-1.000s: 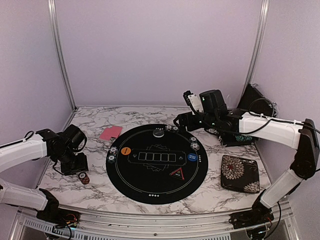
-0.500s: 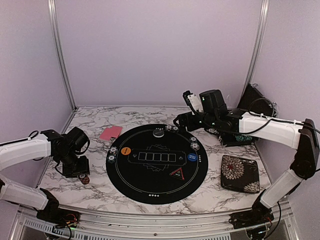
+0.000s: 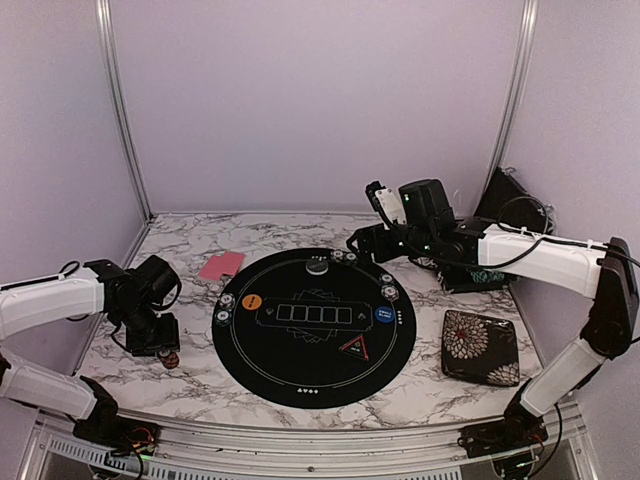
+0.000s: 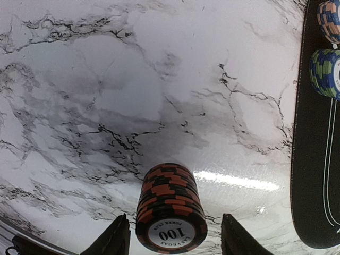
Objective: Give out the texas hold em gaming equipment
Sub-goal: Pick up the pile of poker chips from the pile of poker chips, then place the poker chips pile on the poker table mat.
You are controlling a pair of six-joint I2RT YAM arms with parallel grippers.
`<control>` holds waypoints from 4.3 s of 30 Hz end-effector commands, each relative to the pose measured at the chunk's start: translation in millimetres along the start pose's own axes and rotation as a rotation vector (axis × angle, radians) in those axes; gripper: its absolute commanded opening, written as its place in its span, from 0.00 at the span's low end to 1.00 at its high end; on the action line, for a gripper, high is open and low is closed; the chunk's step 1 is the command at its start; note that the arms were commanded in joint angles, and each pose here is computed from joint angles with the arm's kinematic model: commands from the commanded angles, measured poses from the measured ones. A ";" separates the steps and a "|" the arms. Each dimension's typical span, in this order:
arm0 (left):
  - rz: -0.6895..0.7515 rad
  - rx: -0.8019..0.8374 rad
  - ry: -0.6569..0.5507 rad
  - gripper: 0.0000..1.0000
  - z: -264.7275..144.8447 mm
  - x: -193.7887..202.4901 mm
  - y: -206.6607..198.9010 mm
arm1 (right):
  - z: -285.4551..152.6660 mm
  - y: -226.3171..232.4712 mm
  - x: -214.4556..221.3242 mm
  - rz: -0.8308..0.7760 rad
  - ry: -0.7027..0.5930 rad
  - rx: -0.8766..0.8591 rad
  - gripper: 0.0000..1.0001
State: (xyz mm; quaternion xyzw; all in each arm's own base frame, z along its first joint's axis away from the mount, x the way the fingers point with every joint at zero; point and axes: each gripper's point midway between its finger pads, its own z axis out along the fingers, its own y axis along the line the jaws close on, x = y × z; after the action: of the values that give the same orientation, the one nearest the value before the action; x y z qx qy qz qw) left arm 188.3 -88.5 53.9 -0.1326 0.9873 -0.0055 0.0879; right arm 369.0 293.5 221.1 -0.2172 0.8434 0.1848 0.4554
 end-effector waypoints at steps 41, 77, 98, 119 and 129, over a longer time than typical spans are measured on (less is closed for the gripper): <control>0.024 -0.085 0.031 0.48 9.6 9.5 9.2 | -2.7 6.0 -17.4 -0.027 -0.035 -0.014 0.87; 0.021 -0.072 -0.001 0.42 0.5 6.7 9.4 | -1.1 8.5 -17.8 -0.030 -0.025 -0.026 0.87; 0.037 -0.061 -0.010 0.41 -6.6 0.2 2.9 | 0.5 8.5 -16.9 -0.029 -0.019 -0.025 0.88; 0.084 -0.038 -0.018 0.41 -16.0 -10.5 -18.2 | -0.3 8.0 -15.1 -0.020 -0.013 -0.025 0.87; 0.143 -0.032 -0.021 0.41 -19.4 -19.0 -51.6 | -5.7 5.0 -13.1 0.006 -0.015 -0.010 0.88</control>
State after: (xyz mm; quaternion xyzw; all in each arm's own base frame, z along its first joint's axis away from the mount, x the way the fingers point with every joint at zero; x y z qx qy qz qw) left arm 211.3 -123.8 72.5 -0.0781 0.9922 0.0099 0.0962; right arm 370.0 297.5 220.5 -0.2272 0.8427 0.1857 0.4513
